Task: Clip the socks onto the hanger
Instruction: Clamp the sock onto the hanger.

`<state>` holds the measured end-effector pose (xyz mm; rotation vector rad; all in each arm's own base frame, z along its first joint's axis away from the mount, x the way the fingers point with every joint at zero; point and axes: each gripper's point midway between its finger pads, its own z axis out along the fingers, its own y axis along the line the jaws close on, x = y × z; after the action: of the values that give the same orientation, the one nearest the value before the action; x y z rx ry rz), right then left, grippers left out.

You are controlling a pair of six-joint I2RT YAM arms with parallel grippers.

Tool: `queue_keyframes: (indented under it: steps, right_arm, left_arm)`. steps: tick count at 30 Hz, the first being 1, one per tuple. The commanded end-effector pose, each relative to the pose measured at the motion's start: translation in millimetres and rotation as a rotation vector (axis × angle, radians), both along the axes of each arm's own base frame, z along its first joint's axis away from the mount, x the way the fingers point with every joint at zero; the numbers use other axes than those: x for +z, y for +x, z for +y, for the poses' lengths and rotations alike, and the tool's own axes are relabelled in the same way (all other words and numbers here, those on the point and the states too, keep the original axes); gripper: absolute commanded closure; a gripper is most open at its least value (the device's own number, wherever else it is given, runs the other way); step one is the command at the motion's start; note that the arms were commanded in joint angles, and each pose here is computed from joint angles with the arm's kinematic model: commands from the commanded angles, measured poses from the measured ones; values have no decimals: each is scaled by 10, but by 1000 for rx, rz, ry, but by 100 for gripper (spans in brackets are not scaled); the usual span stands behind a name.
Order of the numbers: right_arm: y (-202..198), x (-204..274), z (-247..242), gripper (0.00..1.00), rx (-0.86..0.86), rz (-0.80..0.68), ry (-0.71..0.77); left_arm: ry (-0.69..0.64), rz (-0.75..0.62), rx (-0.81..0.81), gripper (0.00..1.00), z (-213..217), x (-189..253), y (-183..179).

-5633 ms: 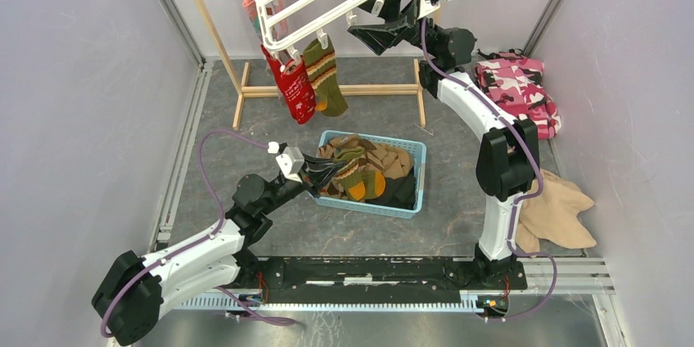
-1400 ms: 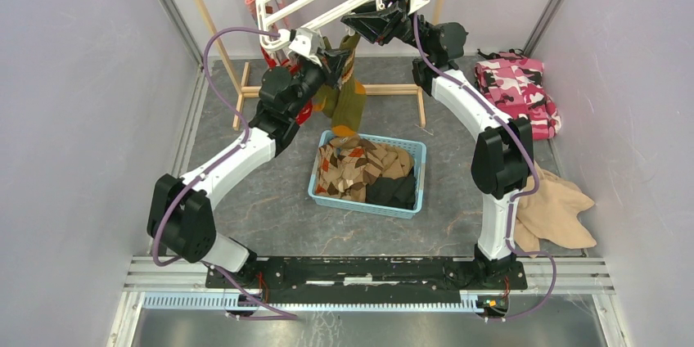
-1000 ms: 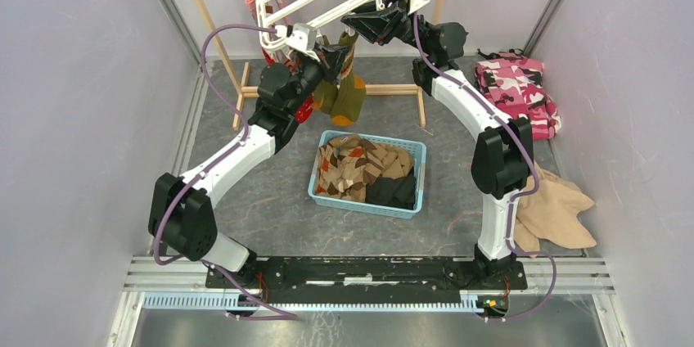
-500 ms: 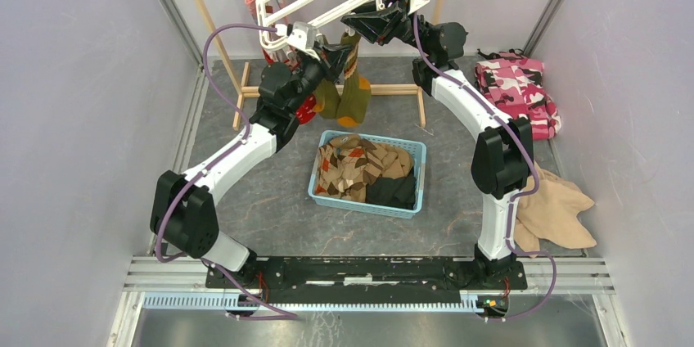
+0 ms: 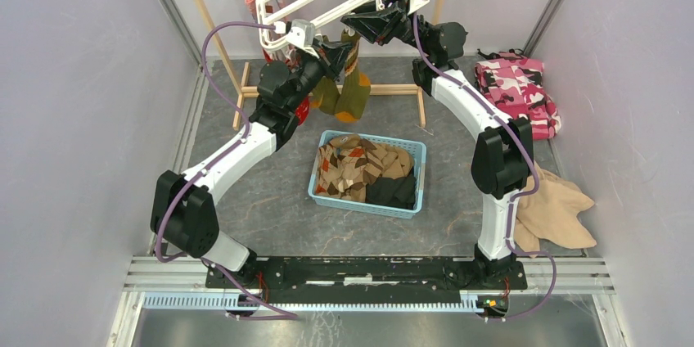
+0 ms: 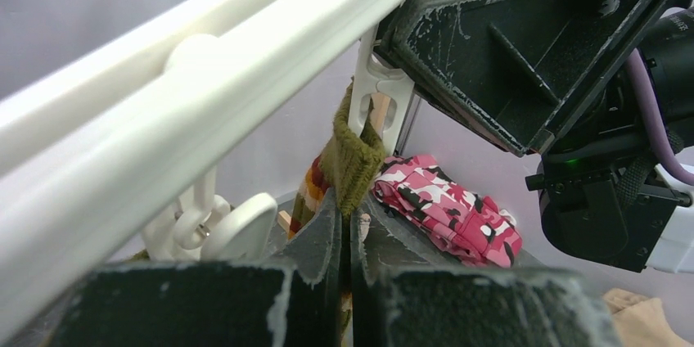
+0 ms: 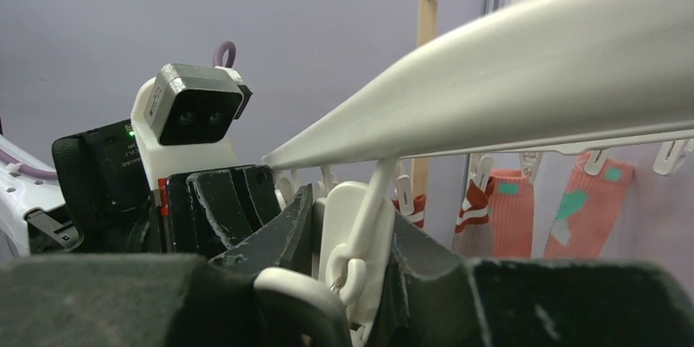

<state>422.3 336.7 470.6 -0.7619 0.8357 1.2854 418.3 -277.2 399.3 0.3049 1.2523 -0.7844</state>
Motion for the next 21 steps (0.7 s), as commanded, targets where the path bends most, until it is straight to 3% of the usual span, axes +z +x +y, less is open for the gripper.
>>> queue_keyframes:
  steps: [1,21]
  right_arm:
    - [-134,173,-28,90,7,-43,12]
    - [-149,209,-22,89,1,-46,9]
  left_arm:
    - [-85,-79,-31,98,34,416,-108]
    - [-213,-62,-164,98,43,620,-295]
